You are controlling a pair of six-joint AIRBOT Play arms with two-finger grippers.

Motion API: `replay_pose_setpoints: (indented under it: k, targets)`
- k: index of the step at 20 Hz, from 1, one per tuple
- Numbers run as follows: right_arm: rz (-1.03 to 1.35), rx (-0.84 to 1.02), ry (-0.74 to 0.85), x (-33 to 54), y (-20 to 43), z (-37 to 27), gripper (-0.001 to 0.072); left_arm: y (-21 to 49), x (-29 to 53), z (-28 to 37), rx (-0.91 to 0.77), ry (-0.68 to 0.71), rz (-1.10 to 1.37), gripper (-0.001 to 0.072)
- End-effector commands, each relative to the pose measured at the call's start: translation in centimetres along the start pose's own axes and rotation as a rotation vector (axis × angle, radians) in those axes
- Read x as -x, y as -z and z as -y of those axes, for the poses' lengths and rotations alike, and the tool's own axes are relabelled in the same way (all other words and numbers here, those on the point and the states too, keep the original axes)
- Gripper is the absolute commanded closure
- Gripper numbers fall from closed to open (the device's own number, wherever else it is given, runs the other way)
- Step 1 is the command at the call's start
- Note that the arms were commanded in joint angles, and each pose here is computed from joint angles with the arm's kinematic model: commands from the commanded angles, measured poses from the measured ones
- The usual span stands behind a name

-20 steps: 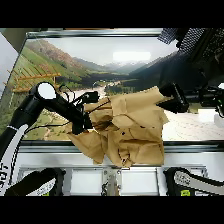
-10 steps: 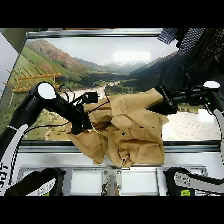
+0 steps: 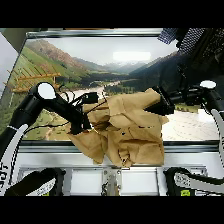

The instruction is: Fold the clothes and pants, and hang the long-sleeved shirts on hangers.

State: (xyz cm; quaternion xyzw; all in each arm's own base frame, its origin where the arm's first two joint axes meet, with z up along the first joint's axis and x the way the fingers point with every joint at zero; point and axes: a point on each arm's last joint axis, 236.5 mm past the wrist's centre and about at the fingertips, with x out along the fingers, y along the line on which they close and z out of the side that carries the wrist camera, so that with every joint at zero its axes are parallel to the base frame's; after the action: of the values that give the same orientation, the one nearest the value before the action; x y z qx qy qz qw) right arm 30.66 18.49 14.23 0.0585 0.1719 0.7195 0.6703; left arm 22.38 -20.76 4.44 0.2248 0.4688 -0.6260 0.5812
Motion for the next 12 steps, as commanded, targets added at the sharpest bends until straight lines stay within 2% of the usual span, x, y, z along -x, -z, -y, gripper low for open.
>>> replay_pose_setpoints:
  k: [1, 11, 12]
  targets:
    - [0.001, -0.001, -0.004, -0.05, 0.01, -0.06, 0.0008, -0.22, 0.00, 0.04, 0.000, 0.002, 0.009, 0.0695]
    - [0.014, 0.002, -0.004, -0.10, -0.31, -0.06, 0.0011, -0.20, 0.00, 0.07, 0.000, 0.003, 0.008, 0.0695]
    - [0.014, 0.002, -0.004, -0.10, -0.31, -0.05, 0.0066, -0.19, 0.00, 0.08, 0.000, 0.004, 0.008, 0.0695]
